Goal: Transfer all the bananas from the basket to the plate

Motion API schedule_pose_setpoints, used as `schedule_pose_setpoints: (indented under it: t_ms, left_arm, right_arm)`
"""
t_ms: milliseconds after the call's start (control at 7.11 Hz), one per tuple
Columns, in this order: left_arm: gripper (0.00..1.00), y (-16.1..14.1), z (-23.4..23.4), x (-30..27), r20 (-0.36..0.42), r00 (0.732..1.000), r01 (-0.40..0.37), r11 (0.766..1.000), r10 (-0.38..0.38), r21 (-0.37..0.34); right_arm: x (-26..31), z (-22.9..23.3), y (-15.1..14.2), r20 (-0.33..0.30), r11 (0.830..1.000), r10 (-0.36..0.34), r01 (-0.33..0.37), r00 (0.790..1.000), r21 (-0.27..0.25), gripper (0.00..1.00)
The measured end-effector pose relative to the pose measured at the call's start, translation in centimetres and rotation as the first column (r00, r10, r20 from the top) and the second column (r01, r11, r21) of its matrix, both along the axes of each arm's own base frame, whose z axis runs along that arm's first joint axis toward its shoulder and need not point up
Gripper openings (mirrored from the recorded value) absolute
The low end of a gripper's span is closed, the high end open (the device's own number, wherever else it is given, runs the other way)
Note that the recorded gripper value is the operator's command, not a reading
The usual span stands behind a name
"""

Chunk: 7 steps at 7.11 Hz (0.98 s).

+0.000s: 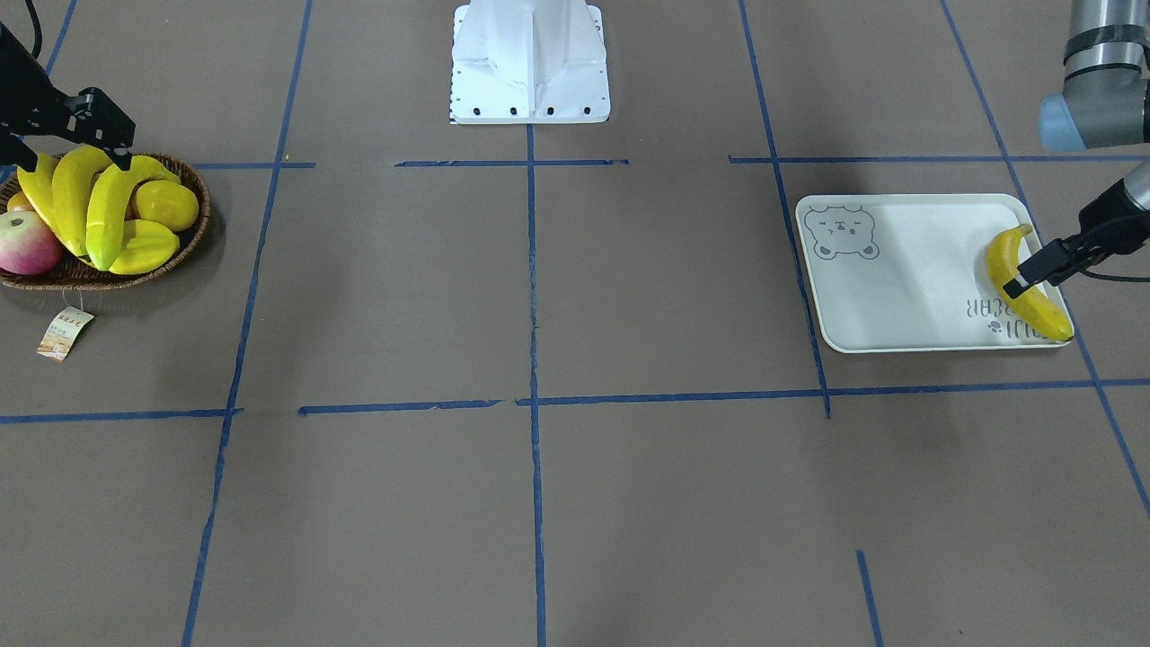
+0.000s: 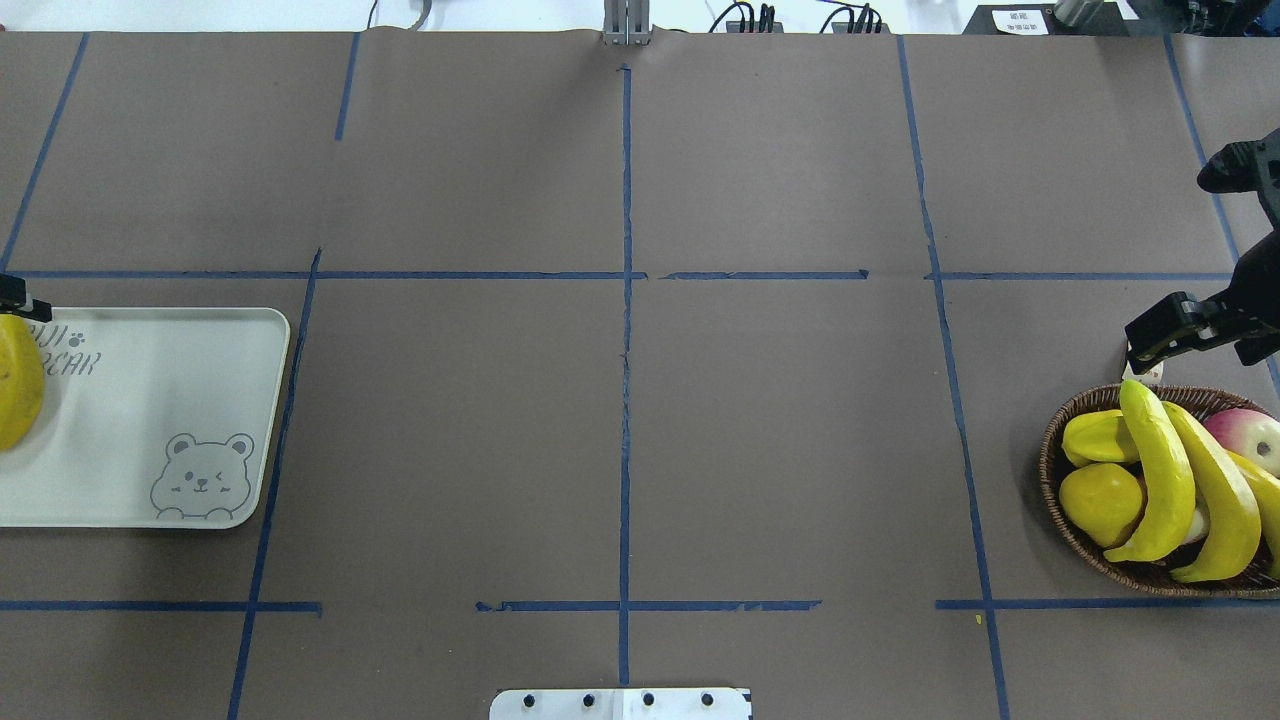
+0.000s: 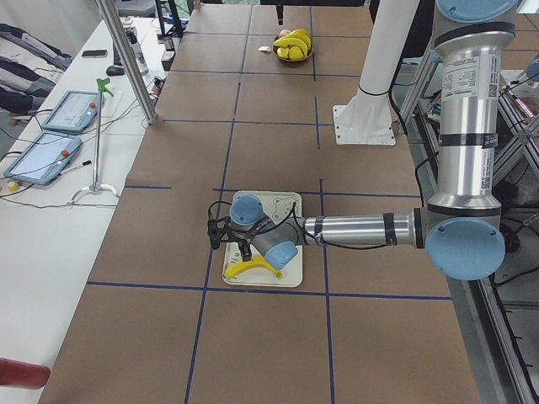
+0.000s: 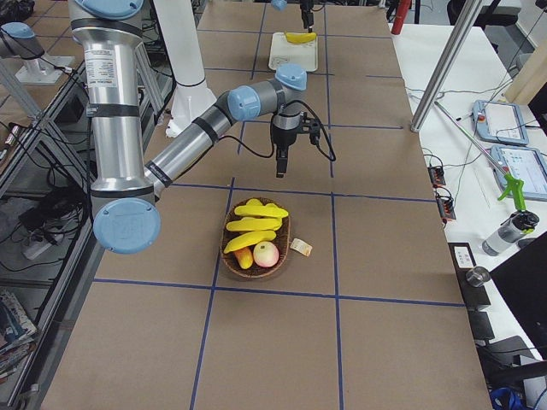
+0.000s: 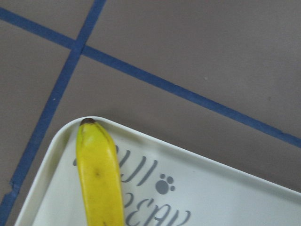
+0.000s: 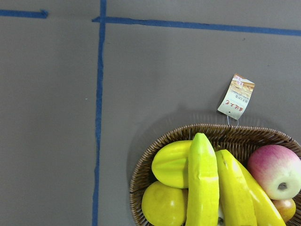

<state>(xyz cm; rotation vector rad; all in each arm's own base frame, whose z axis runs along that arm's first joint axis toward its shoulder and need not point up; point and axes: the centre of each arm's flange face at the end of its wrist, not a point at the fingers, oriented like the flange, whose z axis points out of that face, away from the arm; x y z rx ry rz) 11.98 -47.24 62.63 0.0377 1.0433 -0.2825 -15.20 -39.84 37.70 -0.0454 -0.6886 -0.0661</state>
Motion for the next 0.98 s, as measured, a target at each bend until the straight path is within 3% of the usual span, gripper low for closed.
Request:
schedule_pose_setpoints:
  t_ms: [281,422,703,984]
  left_arm:
    - [1.00,0.0,-2.2,-0.2,-0.019,1.000,-0.022,0.998,0.024,0.064]
    - [1.00,-0.1,-2.6,-0.2,-0.021,0.999,-0.024,0.997,0.025,0.073]
    - [1.00,-0.3,-3.1,0.0,-0.025,0.999,-0.028,0.996,0.030,0.081]
    - [1.00,-0.3,-3.2,0.1,-0.025,0.999,-0.029,0.996,0.031,0.083]
  right_arm:
    - [1.8,4.5,3.1,0.036,0.999,0.050,-0.051,0.998,0.016,1.00]
    - [1.5,5.5,4.6,0.067,0.992,0.126,-0.126,0.990,-0.009,1.00]
    - [-3.9,6.4,7.8,0.022,0.964,0.263,-0.262,0.964,-0.040,1.00]
    - [-6.5,8.0,11.0,0.003,0.945,0.326,-0.325,0.945,-0.034,0.98]
